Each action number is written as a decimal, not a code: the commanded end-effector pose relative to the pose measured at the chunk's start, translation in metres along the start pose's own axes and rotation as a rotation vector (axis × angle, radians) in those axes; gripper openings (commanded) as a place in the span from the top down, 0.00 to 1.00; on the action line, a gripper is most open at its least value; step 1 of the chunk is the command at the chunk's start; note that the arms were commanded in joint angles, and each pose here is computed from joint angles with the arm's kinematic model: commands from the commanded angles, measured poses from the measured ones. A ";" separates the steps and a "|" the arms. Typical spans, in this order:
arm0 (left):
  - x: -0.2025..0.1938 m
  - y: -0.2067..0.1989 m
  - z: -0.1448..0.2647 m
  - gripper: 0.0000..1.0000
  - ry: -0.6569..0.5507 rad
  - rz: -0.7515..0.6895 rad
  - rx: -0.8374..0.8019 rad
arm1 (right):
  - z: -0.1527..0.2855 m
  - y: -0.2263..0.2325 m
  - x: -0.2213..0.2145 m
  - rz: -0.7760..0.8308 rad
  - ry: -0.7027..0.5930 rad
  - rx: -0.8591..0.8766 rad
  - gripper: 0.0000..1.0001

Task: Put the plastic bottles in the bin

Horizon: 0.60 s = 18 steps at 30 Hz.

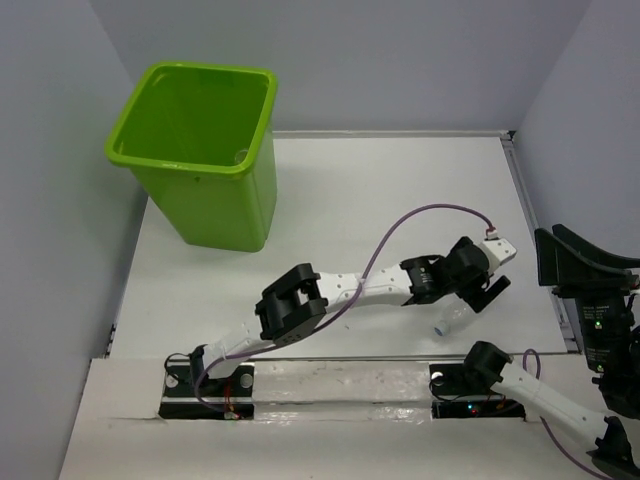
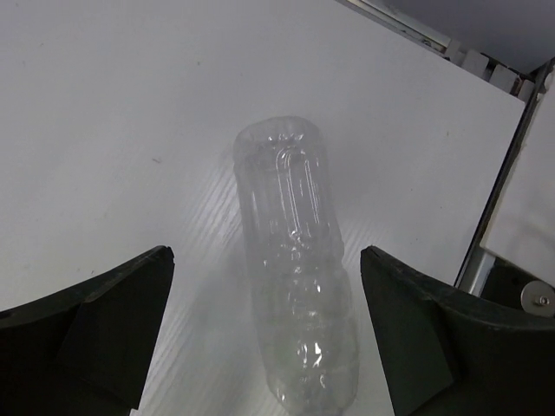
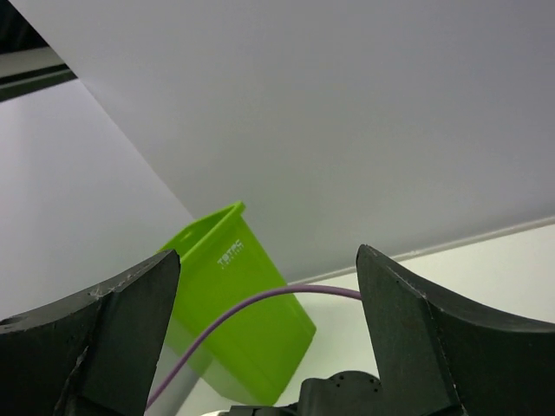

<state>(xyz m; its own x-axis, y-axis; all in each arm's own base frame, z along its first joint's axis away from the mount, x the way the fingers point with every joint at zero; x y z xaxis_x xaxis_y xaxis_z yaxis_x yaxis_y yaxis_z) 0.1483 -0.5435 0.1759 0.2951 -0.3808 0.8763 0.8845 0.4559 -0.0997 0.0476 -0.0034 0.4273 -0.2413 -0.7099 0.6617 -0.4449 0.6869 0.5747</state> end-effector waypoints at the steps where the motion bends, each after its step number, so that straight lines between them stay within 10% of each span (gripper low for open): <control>1: 0.017 -0.010 -0.020 0.01 0.002 -0.021 -0.049 | 0.013 -0.007 0.006 0.014 0.038 -0.002 0.12; 9: -0.017 -0.008 -0.056 0.03 0.076 -0.029 -0.029 | 0.015 -0.005 0.002 0.033 0.063 0.040 0.12; 14: -0.012 0.001 -0.054 0.44 0.033 -0.036 0.058 | 0.010 -0.002 -0.007 0.047 0.096 0.052 0.14; 18: 0.027 0.009 -0.016 0.58 -0.098 -0.004 0.073 | 0.007 0.000 -0.012 0.051 0.110 0.062 0.15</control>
<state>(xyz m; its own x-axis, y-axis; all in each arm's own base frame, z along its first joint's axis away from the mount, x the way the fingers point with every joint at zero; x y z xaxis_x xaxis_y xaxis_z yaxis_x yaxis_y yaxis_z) 0.1606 -0.5764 0.1033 0.3112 -0.4709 0.8255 0.8776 0.4756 -0.0596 0.0415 -0.0039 0.4150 -0.1900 -0.6687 0.7188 -0.4647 0.7062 0.5342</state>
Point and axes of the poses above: each gripper's point midway between its finger pads, its own z axis back along the fingers, its own y axis along the line the jaws close on, x = y × z, the point moved 9 cm from there along z, back along the fingers, and after that the axes turned 1 degree about -z, right-handed, at the moved point
